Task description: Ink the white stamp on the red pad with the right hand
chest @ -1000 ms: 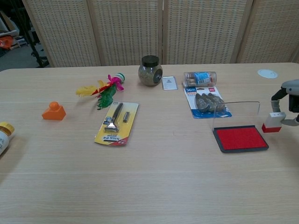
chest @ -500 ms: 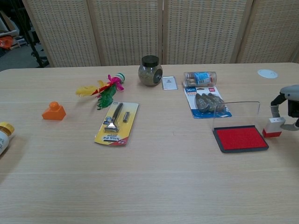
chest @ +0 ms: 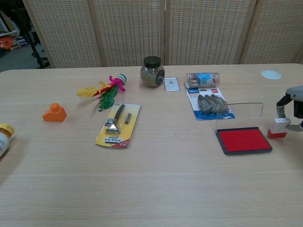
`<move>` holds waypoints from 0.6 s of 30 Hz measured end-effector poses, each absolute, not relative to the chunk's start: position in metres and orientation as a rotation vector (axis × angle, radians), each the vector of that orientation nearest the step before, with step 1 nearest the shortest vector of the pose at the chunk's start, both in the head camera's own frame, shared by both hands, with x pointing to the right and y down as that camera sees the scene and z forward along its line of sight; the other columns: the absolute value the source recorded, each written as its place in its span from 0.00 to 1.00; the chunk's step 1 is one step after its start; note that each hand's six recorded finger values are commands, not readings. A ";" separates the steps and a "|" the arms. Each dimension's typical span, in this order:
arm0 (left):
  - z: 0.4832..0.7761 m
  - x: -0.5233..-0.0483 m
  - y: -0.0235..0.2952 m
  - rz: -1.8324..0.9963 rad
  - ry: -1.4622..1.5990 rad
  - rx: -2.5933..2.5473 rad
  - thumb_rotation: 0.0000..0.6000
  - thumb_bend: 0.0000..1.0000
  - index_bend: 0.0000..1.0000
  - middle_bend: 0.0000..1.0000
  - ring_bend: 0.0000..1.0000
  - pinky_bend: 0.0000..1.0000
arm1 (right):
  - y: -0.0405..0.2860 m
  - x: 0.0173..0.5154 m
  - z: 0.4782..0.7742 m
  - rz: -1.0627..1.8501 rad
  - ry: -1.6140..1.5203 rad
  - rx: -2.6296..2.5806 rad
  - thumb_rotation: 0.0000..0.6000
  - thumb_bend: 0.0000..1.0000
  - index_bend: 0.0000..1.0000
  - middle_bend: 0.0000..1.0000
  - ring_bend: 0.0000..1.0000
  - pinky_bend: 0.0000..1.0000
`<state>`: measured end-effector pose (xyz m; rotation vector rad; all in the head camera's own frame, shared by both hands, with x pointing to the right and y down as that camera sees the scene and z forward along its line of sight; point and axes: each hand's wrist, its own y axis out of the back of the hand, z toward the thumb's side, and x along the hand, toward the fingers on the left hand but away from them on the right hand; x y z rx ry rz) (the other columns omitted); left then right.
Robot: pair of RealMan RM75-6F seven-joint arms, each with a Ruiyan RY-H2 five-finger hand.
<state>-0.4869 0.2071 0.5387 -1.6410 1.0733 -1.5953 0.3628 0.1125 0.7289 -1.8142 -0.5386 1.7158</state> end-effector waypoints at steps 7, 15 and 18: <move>0.540 -0.486 0.207 -1.598 1.071 -1.638 1.00 0.00 0.00 0.00 0.00 0.00 | 0.114 0.370 0.733 1.744 -0.538 -1.819 1.00 0.36 0.47 0.98 1.00 1.00; 0.539 -0.484 0.208 -1.599 1.060 -1.636 1.00 0.00 0.00 0.00 0.00 0.00 | 0.112 0.372 0.732 1.738 -0.531 -1.817 1.00 0.26 0.45 0.98 1.00 1.00; 0.540 -0.484 0.208 -1.600 1.058 -1.636 1.00 0.00 0.00 0.00 0.00 0.00 | 0.112 0.373 0.732 1.732 -0.533 -1.820 1.00 0.26 0.43 0.98 1.00 1.00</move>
